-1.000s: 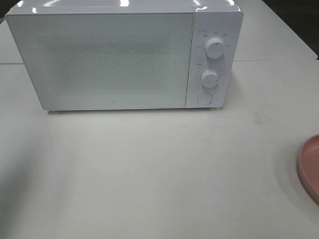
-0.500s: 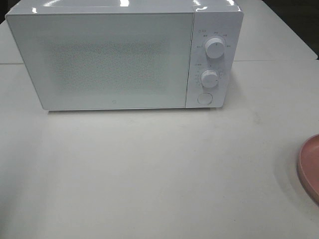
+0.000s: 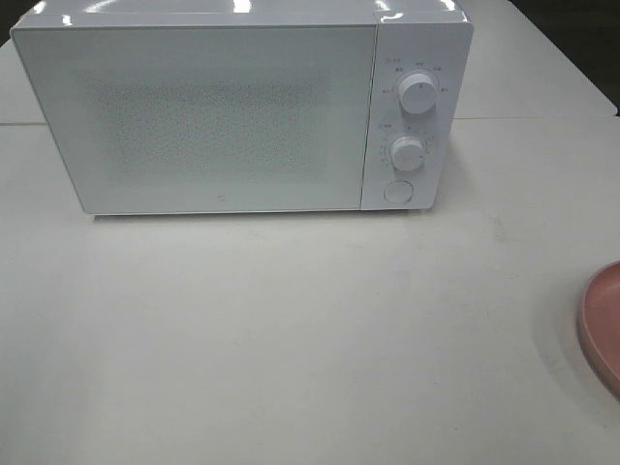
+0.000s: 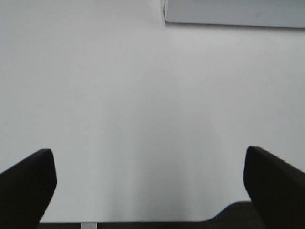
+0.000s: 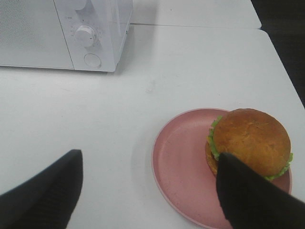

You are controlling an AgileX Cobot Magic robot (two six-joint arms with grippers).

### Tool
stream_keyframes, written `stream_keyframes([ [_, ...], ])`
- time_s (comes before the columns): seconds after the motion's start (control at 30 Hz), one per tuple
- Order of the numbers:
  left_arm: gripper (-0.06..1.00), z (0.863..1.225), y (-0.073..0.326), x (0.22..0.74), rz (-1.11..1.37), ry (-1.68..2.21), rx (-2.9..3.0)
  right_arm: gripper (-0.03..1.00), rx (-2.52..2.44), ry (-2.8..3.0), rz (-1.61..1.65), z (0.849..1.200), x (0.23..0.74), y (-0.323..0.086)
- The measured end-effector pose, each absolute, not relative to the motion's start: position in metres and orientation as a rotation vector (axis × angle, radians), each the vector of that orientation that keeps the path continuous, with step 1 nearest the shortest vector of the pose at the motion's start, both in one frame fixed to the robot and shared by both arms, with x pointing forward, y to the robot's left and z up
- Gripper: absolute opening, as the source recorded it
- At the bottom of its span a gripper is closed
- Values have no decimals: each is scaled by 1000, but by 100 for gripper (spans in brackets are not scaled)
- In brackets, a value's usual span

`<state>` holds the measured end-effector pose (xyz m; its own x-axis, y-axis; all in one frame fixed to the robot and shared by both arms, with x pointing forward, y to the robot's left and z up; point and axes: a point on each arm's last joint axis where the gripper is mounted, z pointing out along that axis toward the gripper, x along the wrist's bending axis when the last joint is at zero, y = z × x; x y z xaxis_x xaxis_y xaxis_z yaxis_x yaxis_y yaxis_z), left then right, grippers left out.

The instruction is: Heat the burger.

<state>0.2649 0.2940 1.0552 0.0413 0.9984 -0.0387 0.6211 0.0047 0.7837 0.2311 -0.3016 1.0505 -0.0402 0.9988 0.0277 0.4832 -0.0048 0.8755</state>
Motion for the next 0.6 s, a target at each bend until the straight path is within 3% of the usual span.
stream_keyframes([
  [0.27, 99, 1057, 293, 232, 916, 1507, 1561, 75, 1563, 1600, 974, 1051, 231, -302],
  [0.6, 99, 1057, 293, 231, 924, 1502, 1556, 75, 1563, 1600, 974, 1051, 231, -302],
])
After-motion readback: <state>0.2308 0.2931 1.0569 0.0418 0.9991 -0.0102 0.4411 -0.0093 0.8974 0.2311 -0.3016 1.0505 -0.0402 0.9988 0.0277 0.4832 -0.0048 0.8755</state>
